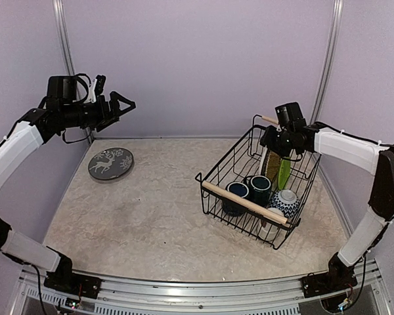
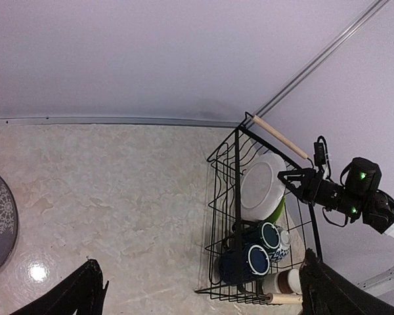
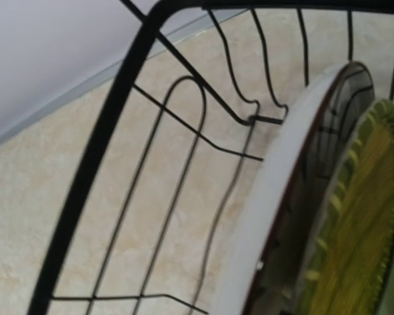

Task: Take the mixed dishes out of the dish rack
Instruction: Grab the plate from the dish rack.

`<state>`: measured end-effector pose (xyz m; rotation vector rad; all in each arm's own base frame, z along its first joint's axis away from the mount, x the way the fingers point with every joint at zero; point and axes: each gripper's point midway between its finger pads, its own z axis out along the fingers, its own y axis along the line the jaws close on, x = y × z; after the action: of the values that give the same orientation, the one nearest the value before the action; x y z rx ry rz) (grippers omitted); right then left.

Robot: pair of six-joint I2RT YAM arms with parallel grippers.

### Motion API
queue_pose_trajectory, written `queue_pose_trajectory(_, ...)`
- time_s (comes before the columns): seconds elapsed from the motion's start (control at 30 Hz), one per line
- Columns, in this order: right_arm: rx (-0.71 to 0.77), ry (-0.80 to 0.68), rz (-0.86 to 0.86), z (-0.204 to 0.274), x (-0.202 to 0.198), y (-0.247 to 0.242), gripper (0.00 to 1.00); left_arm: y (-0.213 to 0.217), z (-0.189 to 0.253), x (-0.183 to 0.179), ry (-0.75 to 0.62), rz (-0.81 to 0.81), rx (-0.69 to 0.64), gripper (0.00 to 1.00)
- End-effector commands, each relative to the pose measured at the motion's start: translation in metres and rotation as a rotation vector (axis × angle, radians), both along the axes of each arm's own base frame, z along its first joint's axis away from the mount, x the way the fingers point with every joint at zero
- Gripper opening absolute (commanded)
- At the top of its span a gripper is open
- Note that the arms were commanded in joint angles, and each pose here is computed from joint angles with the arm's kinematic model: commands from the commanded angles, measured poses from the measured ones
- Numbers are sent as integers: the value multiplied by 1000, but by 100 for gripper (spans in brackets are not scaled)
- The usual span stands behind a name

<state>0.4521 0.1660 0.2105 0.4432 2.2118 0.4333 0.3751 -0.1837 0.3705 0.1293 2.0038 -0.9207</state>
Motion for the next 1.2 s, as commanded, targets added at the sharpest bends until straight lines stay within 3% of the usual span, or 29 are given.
queue_pose_trajectory(0.0,38,12,-90,-5,11,-7,50,-3,-6,-1,-7,4,43,99)
queue_pose_trajectory(0.27,89,58,-147,-24,22,-2,40,-6,-9,0,14,-5,29,99)
queue_pose_trajectory(0.77,-176,44,-293,-9,19,-20,33,-6,-13,2,34,-4,24,99)
queue_pose_trajectory(1.03,-200,70,-311,-22,30,-13,31,-8,-16,3,43,-6,27,99)
queue_pose_trajectory(1.17,-214,77,-338,-28,31,-17,24,-7,-14,2,39,-6,25,99)
